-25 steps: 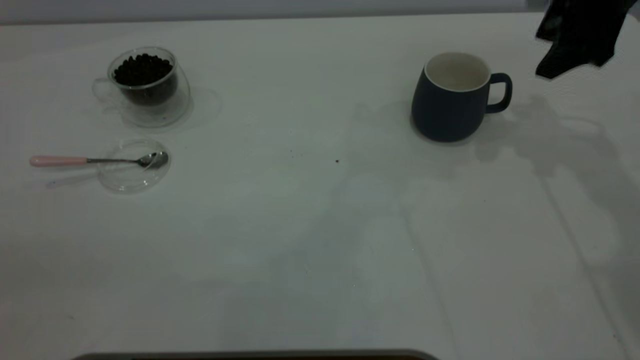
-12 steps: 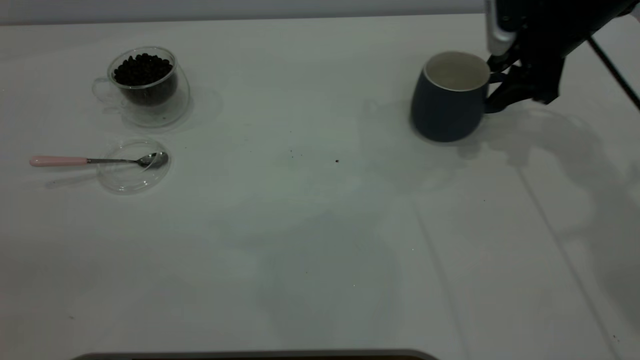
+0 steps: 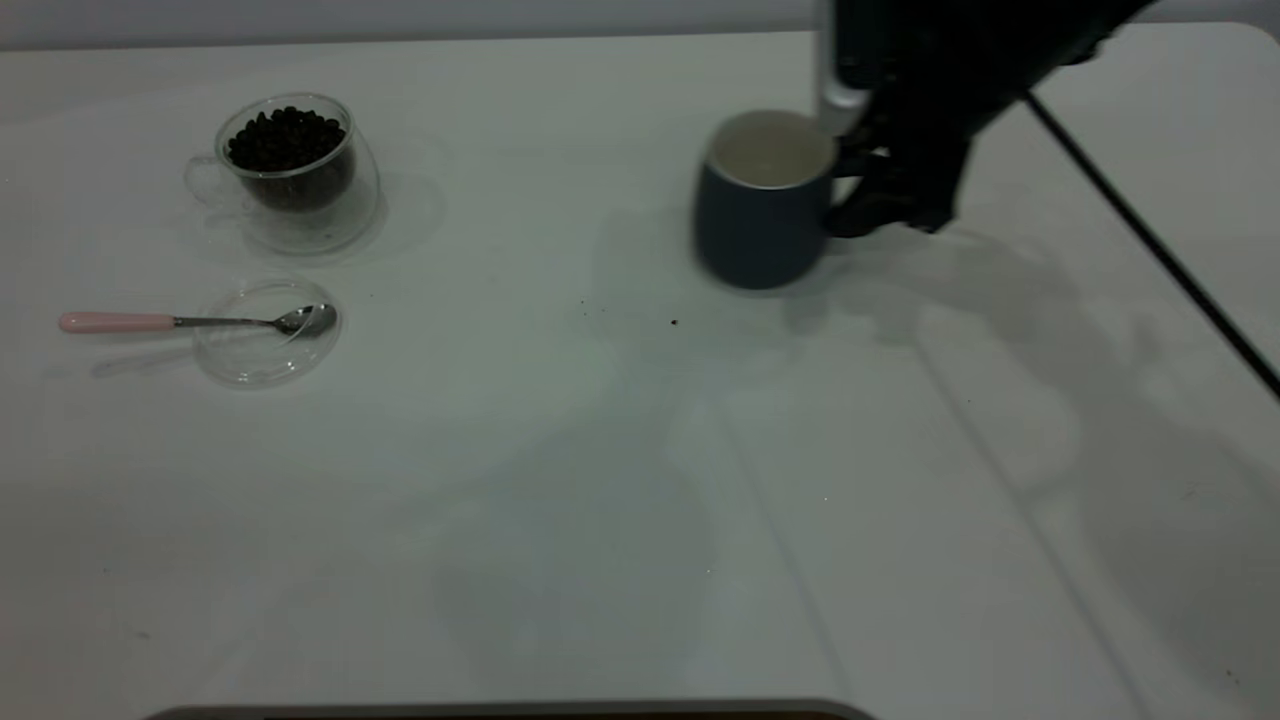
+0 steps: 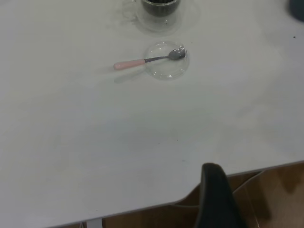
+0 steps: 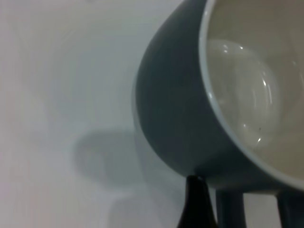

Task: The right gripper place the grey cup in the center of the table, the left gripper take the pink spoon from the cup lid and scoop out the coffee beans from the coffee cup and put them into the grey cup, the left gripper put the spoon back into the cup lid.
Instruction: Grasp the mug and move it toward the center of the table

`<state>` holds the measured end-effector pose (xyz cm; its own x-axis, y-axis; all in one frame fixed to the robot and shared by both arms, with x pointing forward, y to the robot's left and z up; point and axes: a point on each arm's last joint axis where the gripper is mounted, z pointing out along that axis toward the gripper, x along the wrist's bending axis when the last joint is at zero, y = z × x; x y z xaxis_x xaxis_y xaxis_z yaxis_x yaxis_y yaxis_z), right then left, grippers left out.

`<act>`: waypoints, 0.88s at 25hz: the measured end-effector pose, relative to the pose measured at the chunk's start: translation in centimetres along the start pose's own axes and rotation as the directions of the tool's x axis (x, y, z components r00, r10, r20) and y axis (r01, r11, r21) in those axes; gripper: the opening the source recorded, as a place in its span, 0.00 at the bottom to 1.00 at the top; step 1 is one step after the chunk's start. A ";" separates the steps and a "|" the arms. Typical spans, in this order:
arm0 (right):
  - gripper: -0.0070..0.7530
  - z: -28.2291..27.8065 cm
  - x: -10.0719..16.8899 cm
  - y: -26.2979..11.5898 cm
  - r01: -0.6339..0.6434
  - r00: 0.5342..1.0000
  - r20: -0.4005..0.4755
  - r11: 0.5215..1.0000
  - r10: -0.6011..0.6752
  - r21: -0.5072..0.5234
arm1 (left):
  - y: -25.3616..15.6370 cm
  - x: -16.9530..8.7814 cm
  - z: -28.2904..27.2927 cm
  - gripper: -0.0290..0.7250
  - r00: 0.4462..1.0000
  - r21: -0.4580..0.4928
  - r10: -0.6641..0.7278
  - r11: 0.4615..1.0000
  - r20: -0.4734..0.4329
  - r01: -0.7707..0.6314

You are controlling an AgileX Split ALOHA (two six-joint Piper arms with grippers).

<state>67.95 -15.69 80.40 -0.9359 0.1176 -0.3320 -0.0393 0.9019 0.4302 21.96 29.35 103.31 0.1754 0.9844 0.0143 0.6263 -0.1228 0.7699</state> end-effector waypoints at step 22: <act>0.71 -11.5 -0.1 3.9 -0.572 0.814 0.078 0.817 0.576 -0.066 | 0.0 0.0 0.0 0.70 1.000 0.000 0.000 1.000 0.000 0.000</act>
<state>63.86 -16.94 91.79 -0.7570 0.6475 -0.0877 0.4804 0.6424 0.5971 21.96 29.35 103.31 0.1754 0.9844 0.0143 0.6263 -0.1228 0.7699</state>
